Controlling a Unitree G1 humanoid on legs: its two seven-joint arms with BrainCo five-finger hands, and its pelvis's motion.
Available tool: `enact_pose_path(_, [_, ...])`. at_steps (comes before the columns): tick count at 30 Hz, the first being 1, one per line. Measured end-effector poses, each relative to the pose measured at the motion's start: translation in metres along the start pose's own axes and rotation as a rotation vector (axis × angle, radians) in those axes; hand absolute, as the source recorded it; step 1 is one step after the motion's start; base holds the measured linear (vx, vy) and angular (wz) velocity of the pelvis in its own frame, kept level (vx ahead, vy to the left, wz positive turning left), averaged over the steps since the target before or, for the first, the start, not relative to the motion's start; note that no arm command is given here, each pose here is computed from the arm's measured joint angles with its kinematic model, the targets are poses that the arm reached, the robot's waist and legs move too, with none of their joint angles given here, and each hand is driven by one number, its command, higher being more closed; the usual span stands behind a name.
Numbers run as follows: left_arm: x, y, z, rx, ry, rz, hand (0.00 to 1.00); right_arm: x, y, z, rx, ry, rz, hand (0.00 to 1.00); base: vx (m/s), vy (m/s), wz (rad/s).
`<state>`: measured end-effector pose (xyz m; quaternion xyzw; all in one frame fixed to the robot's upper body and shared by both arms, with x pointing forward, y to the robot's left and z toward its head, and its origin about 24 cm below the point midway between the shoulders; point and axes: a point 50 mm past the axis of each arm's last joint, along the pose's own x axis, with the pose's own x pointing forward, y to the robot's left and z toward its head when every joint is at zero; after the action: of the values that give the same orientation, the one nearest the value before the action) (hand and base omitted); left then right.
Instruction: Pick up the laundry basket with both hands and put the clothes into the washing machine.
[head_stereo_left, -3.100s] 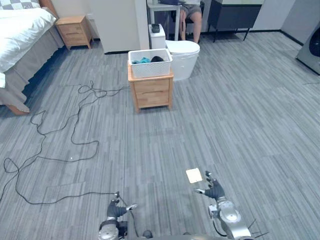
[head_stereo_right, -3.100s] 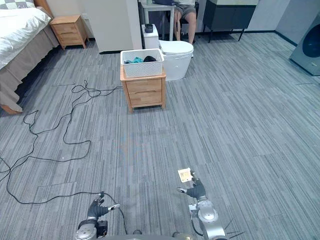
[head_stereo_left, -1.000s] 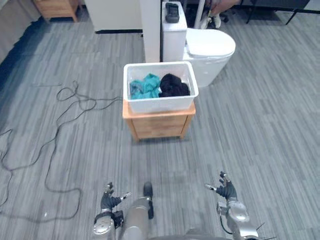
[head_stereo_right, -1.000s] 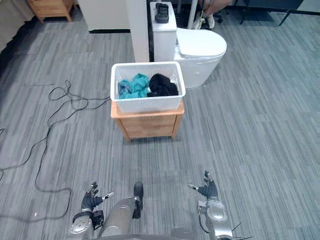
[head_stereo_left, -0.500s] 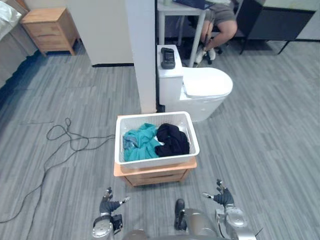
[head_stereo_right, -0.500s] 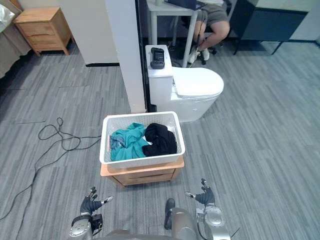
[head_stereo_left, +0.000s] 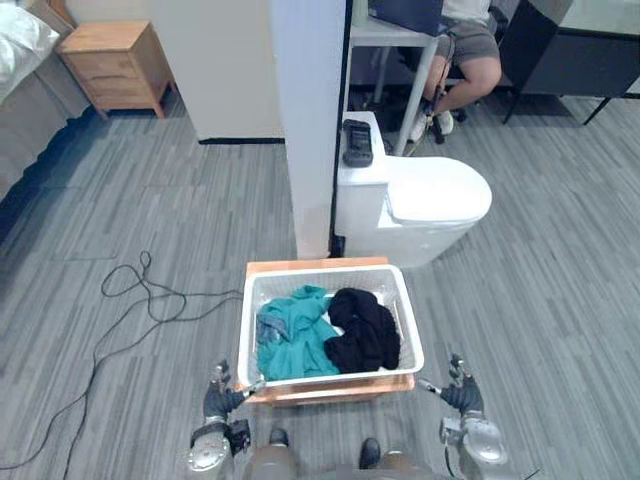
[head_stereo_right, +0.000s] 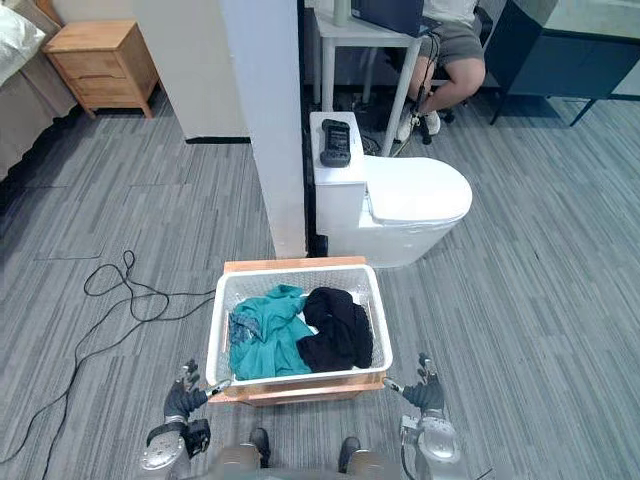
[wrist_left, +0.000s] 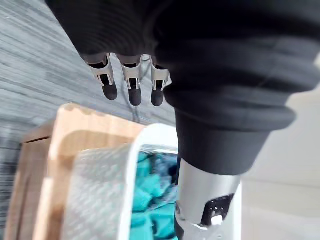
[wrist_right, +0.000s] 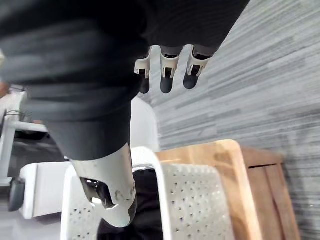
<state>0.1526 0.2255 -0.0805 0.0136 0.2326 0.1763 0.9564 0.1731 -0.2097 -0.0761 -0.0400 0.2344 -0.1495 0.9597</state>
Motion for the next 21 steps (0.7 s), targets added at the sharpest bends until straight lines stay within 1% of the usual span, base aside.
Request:
enact_pose_path(3, [0.0,0.007,0.0,-0.003,0.0,0.021,0.0,0.005,-0.002,0.007,-0.02,-0.027,-0.003,0.0,0.01,0.003,-0.12])
enact_pose_path(6, [0.001,0.008,0.0,0.005,0.001,0.021,0.0,0.009,-0.007,0.013,-0.049,-0.046,-0.006,0.0,0.03,-0.003,-0.1])
enact_pose_path(8, [0.003,0.008,0.003,0.024,-0.006,0.018,0.0,0.01,-0.01,0.014,-0.067,-0.048,-0.007,0.0,0.03,0.003,-0.06])
enact_pose_path(11, [0.013,0.009,0.007,0.089,-0.004,0.008,0.0,0.024,-0.005,0.022,-0.091,-0.053,0.013,0.0,0.02,0.008,-0.12])
enact_pose_path(13, [0.021,0.004,0.012,0.124,-0.006,-0.006,0.0,0.035,0.002,0.03,-0.122,-0.058,0.037,0.0,-0.02,0.026,-0.21])
enact_pose_path(15, [0.035,-0.009,0.023,0.137,-0.027,-0.022,0.0,0.05,0.011,0.052,-0.132,-0.1,0.049,0.0,-0.07,0.046,-0.13])
enact_pose_path(16, [0.039,-0.013,0.028,0.137,-0.039,-0.028,0.0,0.054,0.014,0.06,-0.132,-0.116,0.053,0.0,-0.12,0.055,-0.12])
enact_pose_path(18, [0.053,-0.025,0.049,0.13,-0.089,-0.027,0.0,0.068,0.031,0.091,-0.146,-0.184,0.091,0.0,-0.16,0.051,-0.18])
enact_pose_path(21, [0.065,-0.035,0.064,0.128,-0.106,-0.027,0.0,0.077,0.046,0.116,-0.159,-0.237,0.123,0.0,-0.19,0.027,-0.07])
